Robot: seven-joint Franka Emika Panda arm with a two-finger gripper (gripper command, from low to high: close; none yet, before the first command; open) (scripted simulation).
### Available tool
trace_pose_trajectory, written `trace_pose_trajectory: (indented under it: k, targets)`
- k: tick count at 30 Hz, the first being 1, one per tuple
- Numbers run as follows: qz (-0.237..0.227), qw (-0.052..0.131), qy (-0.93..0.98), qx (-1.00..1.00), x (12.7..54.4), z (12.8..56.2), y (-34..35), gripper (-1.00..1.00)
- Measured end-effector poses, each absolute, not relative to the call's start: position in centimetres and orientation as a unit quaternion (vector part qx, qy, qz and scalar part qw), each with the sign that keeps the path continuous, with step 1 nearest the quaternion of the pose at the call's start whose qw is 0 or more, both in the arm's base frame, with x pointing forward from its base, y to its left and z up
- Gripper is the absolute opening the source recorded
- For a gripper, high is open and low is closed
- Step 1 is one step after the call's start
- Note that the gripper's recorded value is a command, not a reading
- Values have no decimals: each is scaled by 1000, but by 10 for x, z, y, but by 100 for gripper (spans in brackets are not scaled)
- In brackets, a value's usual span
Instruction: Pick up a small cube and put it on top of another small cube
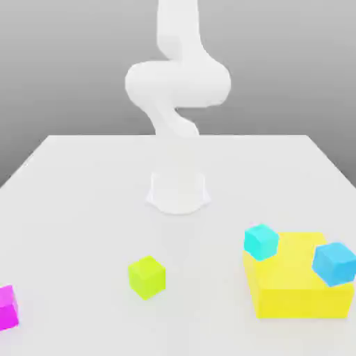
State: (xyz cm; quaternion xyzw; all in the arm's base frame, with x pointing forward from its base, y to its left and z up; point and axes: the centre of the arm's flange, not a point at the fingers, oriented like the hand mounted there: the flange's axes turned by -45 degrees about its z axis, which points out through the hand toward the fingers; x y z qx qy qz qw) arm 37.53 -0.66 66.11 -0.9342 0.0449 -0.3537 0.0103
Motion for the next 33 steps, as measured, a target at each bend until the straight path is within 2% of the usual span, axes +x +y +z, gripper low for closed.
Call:
trace_pose_trajectory:
  k: [4,9,13,18,25,26,33]
  targets:
    - [-284,21,120,-951,413,562,-21,0]
    - [-196,25,215,-956,426,437,-39,0]
    - [-120,20,296,-947,408,336,-52,0]
    - [-17,4,403,-915,349,212,-62,0]
    - [0,0,419,-908,337,142,-63,0]
    - [0,0,419,-908,336,135,-62,-100]
    - [-1,0,419,-908,336,135,-62,-100]
